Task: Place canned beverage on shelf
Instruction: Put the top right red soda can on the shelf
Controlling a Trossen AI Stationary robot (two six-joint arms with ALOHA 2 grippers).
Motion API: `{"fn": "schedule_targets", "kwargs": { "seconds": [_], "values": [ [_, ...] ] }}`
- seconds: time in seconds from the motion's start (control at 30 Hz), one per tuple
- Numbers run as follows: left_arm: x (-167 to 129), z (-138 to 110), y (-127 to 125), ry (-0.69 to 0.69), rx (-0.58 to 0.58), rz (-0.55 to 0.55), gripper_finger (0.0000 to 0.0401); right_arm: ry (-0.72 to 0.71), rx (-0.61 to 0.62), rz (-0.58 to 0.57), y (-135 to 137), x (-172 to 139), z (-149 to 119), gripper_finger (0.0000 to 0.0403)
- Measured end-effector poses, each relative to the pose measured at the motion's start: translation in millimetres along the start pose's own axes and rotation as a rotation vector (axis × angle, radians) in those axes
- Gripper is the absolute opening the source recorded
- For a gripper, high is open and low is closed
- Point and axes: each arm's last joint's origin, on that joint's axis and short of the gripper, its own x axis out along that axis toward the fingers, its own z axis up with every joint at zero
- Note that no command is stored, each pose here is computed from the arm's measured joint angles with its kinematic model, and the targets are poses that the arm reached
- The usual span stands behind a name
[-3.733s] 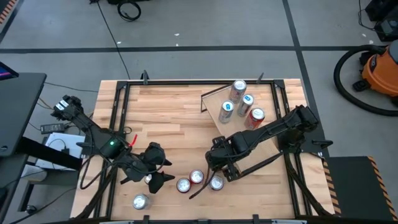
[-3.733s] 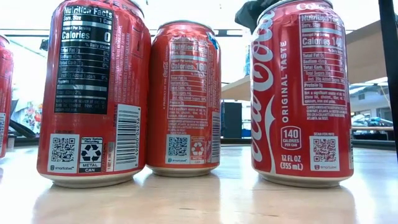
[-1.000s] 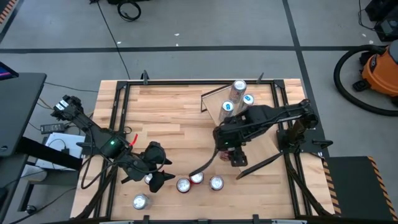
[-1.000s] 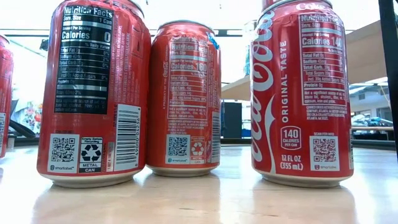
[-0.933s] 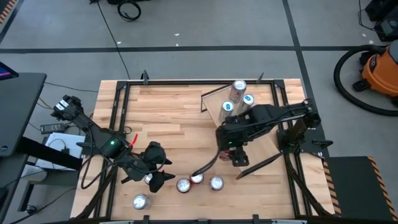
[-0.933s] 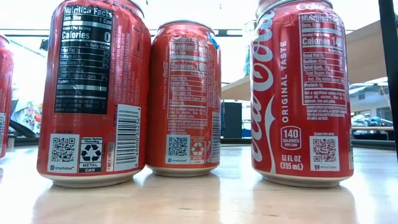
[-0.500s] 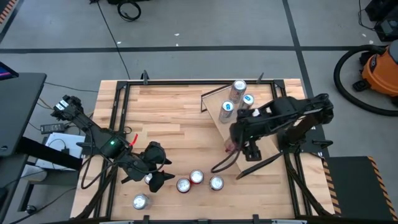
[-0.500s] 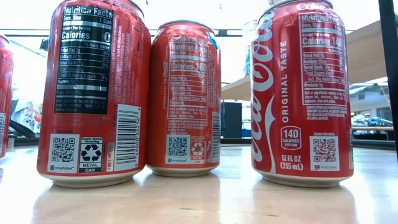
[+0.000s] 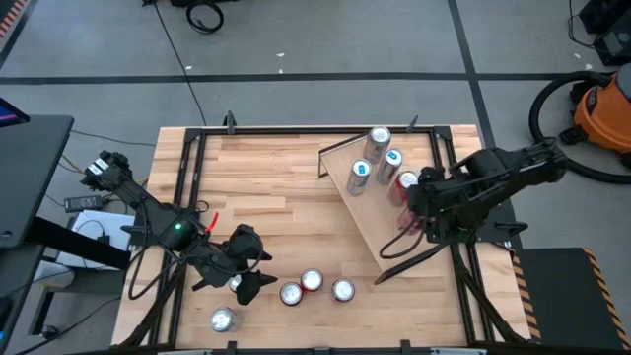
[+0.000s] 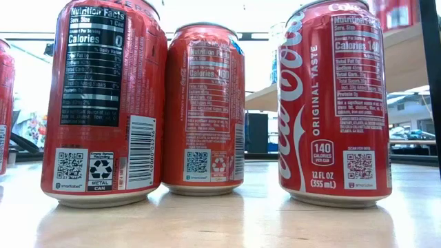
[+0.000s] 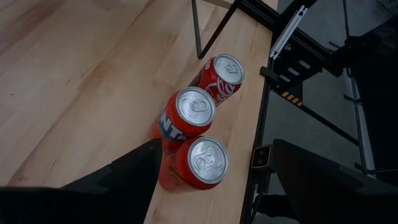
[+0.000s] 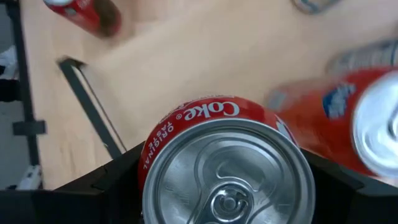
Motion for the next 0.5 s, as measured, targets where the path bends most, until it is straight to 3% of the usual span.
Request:
{"fn": "schedule_targets", "kwargs": {
  "seconds": [0.2, 0.5],
  "values": [
    [0, 0, 0, 0.000, -0.001, 0.000, 0.0315, 0.039, -0.013, -0.025, -7, 13, -19, 0.0323],
    [0, 1, 0, -0.016, -0.008, 0.009, 0.0315, 0.087, -0.056, -0.071, -6, 33, -21, 0.0323]
  ]
}}
